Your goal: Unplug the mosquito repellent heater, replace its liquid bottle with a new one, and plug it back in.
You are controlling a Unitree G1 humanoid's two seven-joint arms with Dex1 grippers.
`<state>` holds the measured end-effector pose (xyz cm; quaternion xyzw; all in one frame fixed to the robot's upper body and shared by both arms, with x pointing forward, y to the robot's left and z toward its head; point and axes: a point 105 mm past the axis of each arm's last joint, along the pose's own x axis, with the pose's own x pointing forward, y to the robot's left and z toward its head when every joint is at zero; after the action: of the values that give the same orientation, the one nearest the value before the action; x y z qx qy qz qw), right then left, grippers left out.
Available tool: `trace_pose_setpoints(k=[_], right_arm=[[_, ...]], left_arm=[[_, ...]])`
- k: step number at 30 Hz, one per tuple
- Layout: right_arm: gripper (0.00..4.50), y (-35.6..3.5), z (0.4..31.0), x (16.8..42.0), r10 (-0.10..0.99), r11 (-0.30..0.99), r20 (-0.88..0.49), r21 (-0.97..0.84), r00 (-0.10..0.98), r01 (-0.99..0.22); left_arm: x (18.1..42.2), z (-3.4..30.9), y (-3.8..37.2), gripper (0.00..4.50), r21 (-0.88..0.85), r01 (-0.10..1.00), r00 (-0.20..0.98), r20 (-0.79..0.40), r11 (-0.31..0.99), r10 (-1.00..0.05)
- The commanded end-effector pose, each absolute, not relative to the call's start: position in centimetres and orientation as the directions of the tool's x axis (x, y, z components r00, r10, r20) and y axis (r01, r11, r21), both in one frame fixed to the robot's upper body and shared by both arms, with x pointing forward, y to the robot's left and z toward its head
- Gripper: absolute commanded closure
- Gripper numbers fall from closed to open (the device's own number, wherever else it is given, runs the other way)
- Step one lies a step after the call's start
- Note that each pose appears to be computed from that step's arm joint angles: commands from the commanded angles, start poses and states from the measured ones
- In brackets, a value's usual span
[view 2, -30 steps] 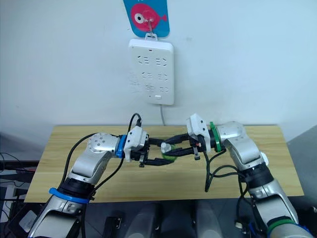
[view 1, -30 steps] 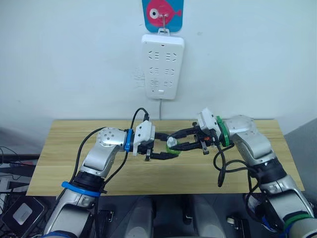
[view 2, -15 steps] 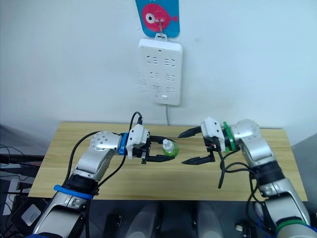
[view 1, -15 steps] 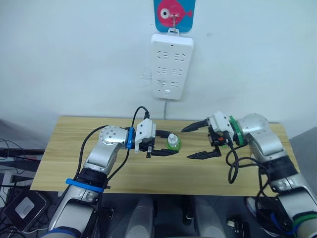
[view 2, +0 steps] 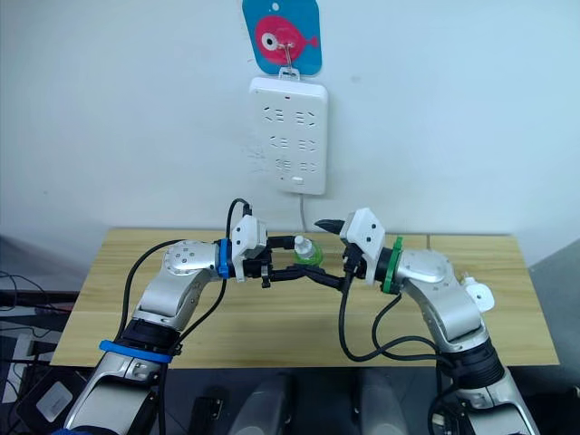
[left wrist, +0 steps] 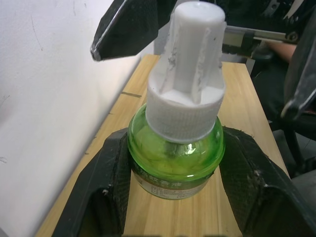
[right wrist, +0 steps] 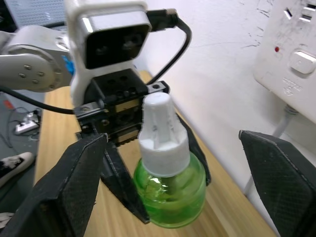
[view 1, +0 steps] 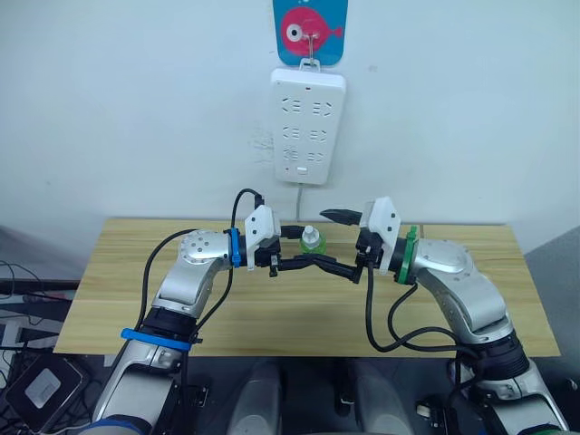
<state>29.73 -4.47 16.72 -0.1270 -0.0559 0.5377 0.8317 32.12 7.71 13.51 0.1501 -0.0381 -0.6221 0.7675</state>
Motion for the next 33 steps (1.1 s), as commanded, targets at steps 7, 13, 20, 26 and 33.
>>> trace_pose_setpoints(k=[7, 13, 20, 26, 33], right_arm=[[3.18, -3.7, 17.5, 29.1, 0.923, 0.366, -0.011, -0.294, 0.386, -0.883], [3.46, -3.5, 18.3, 28.6, 0.943, 0.326, 0.023, -0.271, 0.332, -0.906], [3.46, -2.8, 18.3, 27.0, 0.996, -0.07, -0.074, -0.314, -0.049, -0.947], [3.46, -2.4, 17.7, 28.3, 0.936, -0.344, -0.207, -0.352, -0.286, -0.871], [2.45, -3.9, 18.7, 29.4, 0.936, -0.338, -0.221, -0.348, -0.274, -0.875]], left_arm=[[32.3, 14.5, 7.2, 2.27, 0.306, 0.936, 0.214, -0.102, 0.174, -0.971], [32.0, 14.3, 7.2, 2.27, 0.303, 0.938, 0.207, -0.104, 0.167, -0.973], [29.4, 13.8, 6.3, 2.27, 0.292, 0.956, 0.057, -0.149, 0.011, -0.987], [27.5, 13.2, 5.9, 2.27, 0.281, 0.949, -0.083, -0.216, -0.144, -0.973], [27.8, 13.2, 6.4, 2.27, 0.284, 0.951, -0.065, -0.216, -0.127, -0.974]])
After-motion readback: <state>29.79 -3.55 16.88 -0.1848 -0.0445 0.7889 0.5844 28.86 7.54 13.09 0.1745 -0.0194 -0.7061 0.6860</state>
